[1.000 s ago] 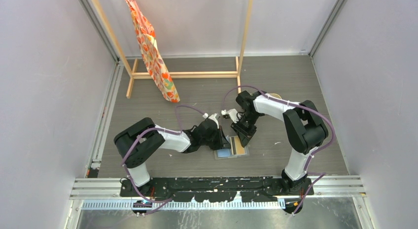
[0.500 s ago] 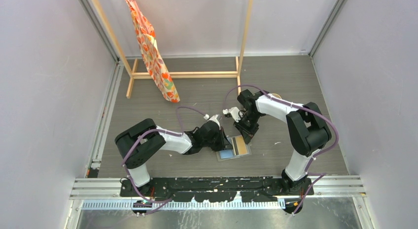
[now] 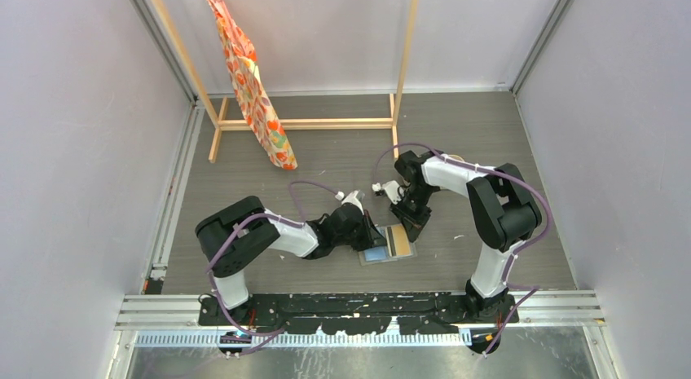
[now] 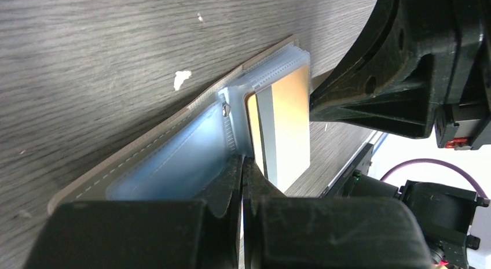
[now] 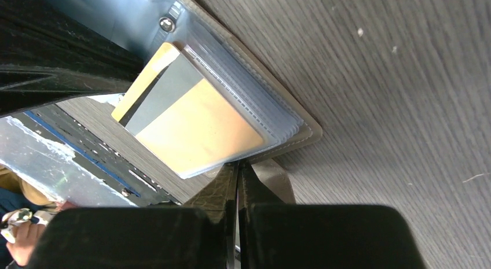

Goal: Put the credit cards into the card holder
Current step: Insert the credit card into the card holder.

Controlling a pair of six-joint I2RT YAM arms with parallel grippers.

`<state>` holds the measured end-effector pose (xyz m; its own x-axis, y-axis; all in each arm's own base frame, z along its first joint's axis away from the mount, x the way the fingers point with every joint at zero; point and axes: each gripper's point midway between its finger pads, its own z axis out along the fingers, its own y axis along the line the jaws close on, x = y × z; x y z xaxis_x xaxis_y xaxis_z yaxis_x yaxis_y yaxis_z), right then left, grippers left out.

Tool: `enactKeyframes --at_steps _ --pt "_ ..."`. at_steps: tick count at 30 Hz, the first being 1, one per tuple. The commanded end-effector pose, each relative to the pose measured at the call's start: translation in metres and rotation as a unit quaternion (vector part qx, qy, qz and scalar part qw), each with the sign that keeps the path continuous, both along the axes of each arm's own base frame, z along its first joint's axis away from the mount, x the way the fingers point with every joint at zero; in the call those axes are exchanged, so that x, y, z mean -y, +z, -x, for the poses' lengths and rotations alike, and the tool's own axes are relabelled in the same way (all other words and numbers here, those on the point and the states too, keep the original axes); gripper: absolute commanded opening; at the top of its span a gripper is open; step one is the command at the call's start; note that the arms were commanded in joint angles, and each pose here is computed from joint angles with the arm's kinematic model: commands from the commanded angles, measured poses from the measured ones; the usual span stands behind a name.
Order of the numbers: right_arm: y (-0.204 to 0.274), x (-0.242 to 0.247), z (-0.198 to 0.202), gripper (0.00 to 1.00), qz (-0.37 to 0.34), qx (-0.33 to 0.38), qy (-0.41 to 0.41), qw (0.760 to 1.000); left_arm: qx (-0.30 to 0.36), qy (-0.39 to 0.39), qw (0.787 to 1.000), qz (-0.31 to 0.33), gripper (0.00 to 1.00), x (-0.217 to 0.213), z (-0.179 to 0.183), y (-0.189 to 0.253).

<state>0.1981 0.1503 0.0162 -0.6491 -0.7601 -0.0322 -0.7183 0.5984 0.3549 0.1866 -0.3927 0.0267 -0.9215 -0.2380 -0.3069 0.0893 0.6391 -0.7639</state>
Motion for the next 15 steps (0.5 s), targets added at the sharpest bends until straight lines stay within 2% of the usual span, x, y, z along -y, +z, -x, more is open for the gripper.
enactKeyframes --at_steps 1,9,15 --pt "0.011 -0.024 0.001 0.05 -0.06 -0.022 -0.019 0.998 0.019 0.025 0.999 0.037 0.01 0.012 -0.012 0.006" --pt "0.021 -0.031 -0.001 0.05 -0.091 -0.031 -0.039 0.995 0.036 0.037 0.999 -0.006 0.02 0.006 -0.022 0.005" --pt "0.027 -0.024 -0.011 0.07 -0.098 -0.017 -0.058 0.993 0.05 0.033 0.998 -0.034 0.07 -0.001 -0.025 0.006"
